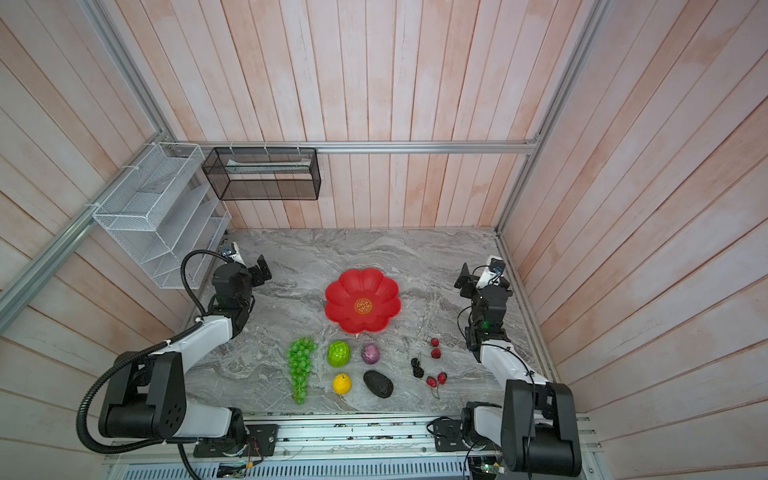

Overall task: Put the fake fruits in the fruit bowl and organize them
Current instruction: 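Reach the right gripper down and grasp the purple fruit while the left arm rises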

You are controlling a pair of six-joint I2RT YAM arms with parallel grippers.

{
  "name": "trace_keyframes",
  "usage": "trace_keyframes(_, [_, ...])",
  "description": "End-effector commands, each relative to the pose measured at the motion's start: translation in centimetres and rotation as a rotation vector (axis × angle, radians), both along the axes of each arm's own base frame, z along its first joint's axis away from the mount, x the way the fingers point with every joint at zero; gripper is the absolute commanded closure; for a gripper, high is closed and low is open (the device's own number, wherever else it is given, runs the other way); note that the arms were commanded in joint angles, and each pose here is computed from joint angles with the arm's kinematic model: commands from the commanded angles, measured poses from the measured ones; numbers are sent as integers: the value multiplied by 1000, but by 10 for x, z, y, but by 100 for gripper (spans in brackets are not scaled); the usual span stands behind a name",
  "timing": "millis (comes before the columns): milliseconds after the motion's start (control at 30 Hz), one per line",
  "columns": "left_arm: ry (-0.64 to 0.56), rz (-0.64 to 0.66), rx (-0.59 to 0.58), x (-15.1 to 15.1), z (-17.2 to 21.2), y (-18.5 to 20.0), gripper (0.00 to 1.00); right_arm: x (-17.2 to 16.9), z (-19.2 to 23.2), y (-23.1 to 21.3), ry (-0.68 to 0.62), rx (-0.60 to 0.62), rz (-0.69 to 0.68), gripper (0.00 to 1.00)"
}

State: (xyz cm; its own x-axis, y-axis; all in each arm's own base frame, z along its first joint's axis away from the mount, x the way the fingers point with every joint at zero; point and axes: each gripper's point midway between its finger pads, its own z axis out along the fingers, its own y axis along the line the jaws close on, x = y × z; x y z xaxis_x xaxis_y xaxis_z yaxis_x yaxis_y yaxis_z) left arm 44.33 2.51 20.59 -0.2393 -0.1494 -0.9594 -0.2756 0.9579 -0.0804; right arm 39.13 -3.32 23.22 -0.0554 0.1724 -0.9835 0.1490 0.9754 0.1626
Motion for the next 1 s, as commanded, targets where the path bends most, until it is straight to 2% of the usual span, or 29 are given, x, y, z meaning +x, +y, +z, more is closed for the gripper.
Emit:
trace_keyframes(0, [237, 95, -54, -24, -33, -7, 0, -8, -21, 27, 193, 98, 85, 9])
trace_keyframes(133, [271, -12, -104, -32, -24, -55, 0, -22, -8, 92, 289, 77, 263, 12])
trace_keyframes(267, [278, -108, -121, -45, -19, -91, 0, -63, -25, 176, 440, 11, 481, 13])
trace_keyframes(400, [285, -173, -145, -60, -22, -109, 1, -113, -60, 233, 615, -63, 629, 13])
trace_keyframes(533, [254, -183, -193, -71, -20, -111, 1, -151, -80, 279, 730, -67, 763, 13])
trace_keyframes(667, [242, -191, -226, -75, -22, -113, 1, -171, -99, 310, 817, -140, 838, 13])
trace_keyframes(833, [259, -206, -234, -78, -30, -116, 1, -187, -125, 324, 910, -178, 888, 13])
trace_keyframes(967, [240, -199, -237, -81, -29, -113, 1, -196, -140, 328, 939, -305, 879, 13])
